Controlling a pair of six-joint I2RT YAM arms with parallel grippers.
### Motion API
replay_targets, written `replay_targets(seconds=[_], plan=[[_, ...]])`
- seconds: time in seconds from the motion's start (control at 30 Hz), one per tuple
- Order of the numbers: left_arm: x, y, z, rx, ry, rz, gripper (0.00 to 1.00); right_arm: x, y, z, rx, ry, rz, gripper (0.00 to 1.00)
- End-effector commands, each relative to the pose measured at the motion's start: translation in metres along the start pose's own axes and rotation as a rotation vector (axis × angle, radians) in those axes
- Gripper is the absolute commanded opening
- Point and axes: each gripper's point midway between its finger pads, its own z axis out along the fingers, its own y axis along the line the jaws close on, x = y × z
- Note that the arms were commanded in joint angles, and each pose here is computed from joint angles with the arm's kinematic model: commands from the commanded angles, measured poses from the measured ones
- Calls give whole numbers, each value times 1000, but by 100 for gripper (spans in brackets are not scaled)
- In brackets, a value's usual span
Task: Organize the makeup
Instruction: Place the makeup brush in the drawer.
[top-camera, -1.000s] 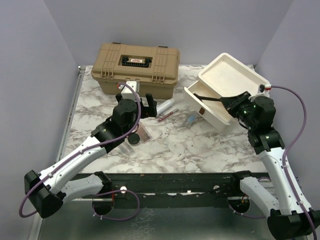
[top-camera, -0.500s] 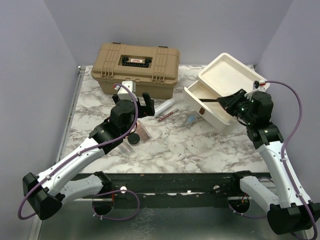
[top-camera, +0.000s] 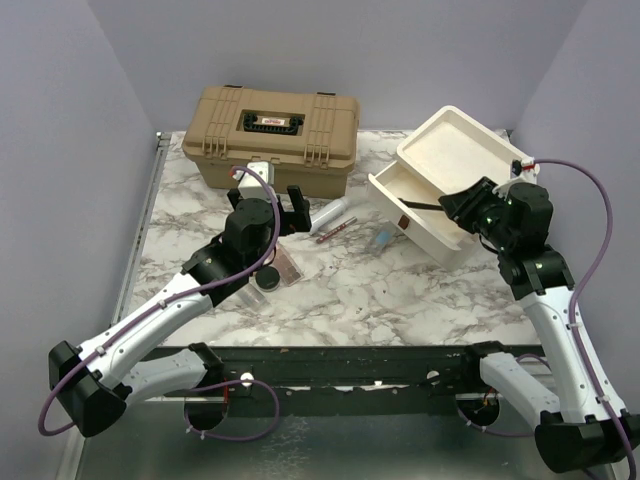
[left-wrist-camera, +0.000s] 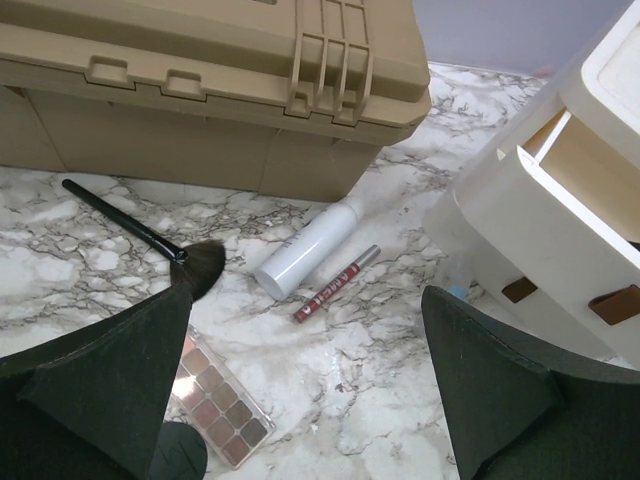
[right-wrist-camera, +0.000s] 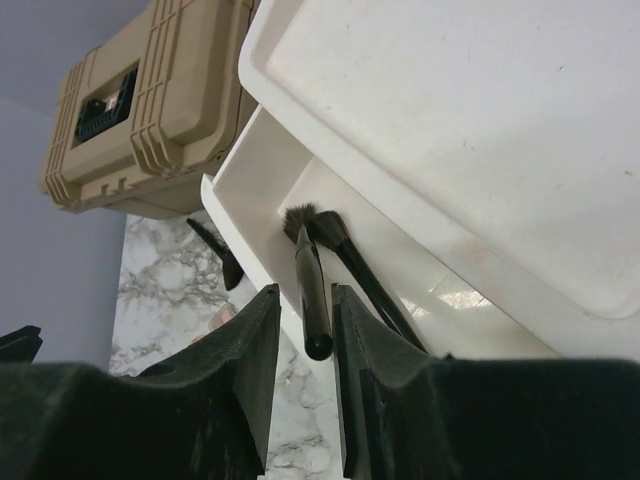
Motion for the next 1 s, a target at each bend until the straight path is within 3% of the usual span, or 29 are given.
replay_targets(seconds=[0.0,0.3,0.5,0.97], plan=[[12,11,4,-45,24,2,99,-9,6,-9,-5,-20,-40,34],[21,23,9,-83,46,-16,99,-8,5,-9,4,-6,-41,35],[51,55,20,-196,118,-78,99,-13,24,-17,-90,-15,-62,35],[124,105,45,-375,308,-208,99,-17,51,-28,-216,-6,-119,51]])
